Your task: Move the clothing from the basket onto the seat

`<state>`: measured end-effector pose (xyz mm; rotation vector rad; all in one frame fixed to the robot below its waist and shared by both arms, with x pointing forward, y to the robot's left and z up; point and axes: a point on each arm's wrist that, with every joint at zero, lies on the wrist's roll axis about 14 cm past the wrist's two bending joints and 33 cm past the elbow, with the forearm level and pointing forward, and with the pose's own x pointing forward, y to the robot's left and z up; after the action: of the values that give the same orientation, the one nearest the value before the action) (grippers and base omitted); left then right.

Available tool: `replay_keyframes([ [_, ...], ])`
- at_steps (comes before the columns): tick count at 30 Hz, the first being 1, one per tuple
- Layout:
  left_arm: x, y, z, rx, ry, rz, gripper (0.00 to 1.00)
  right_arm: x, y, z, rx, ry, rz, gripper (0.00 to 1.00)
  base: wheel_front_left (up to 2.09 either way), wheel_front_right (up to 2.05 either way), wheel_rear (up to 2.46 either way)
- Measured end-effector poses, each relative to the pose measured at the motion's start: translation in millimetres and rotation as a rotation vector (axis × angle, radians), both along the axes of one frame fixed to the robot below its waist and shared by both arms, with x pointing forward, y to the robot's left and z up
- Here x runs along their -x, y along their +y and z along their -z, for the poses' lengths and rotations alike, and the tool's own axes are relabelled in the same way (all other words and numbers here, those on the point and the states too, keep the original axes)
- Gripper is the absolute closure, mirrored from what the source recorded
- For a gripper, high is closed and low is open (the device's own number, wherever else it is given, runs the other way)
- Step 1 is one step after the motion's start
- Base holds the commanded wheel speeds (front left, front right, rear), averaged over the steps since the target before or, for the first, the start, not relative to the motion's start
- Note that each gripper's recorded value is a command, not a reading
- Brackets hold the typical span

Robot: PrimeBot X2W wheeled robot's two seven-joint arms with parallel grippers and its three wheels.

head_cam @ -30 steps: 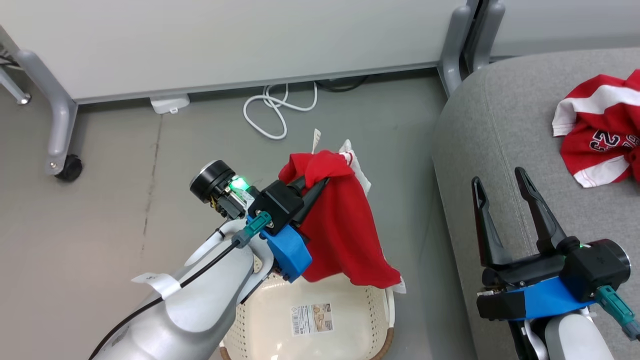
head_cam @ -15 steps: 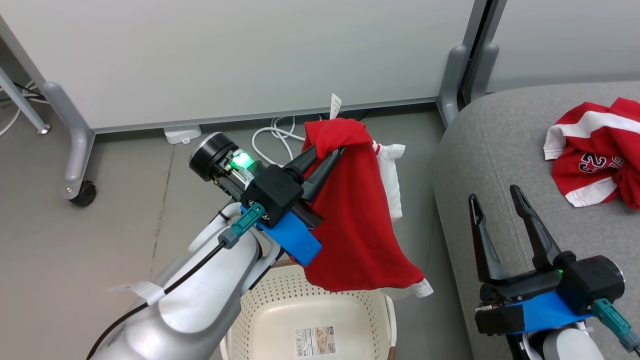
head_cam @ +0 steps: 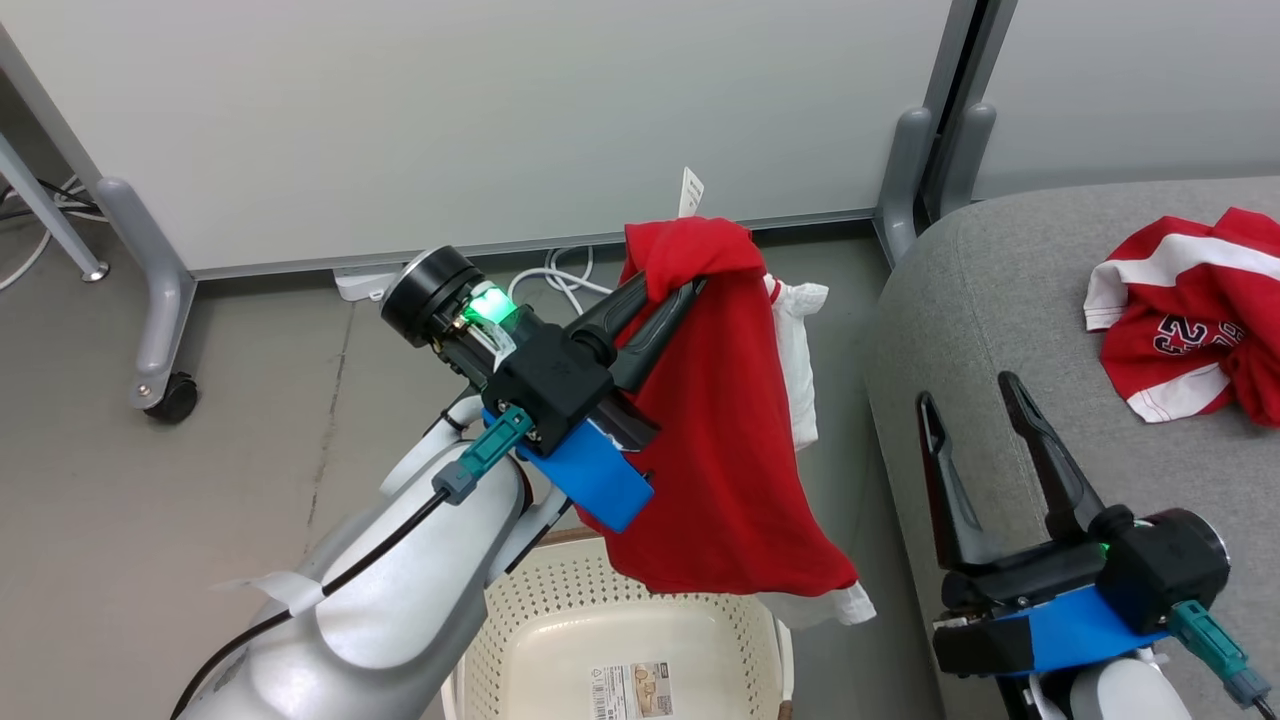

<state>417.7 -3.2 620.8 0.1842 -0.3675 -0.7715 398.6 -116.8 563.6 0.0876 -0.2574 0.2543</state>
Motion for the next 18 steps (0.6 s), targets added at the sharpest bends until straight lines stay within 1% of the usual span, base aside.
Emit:
replay_keyframes([
  [5, 0.5, -0.7, -1.2, 0.002, -0.004, 0.003, 1.00, -0.8, 21.4, -11.0, 0.003, -0.034, -0.063, 0.00, 0.00, 0.00, 0.00],
  [9, 1.5, -0.5, -1.2, -0.001, -0.005, 0.002, 1.00, -0.2, 54.9, -24.4, 0.017, -0.078, -0.164, 0.00, 0.00, 0.00, 0.00],
  [14, 2.2, -0.1, -1.3, 0.000, -0.006, 0.000, 1.00, 1.8, 84.6, -26.1, 0.033, -0.087, -0.259, 0.00, 0.00, 0.00, 0.00],
  [18, 2.9, -1.2, -0.8, 0.002, -0.006, 0.003, 1.00, -2.1, 99.2, -21.1, 0.051, -0.074, -0.302, 0.00, 0.00, 0.00, 0.00],
])
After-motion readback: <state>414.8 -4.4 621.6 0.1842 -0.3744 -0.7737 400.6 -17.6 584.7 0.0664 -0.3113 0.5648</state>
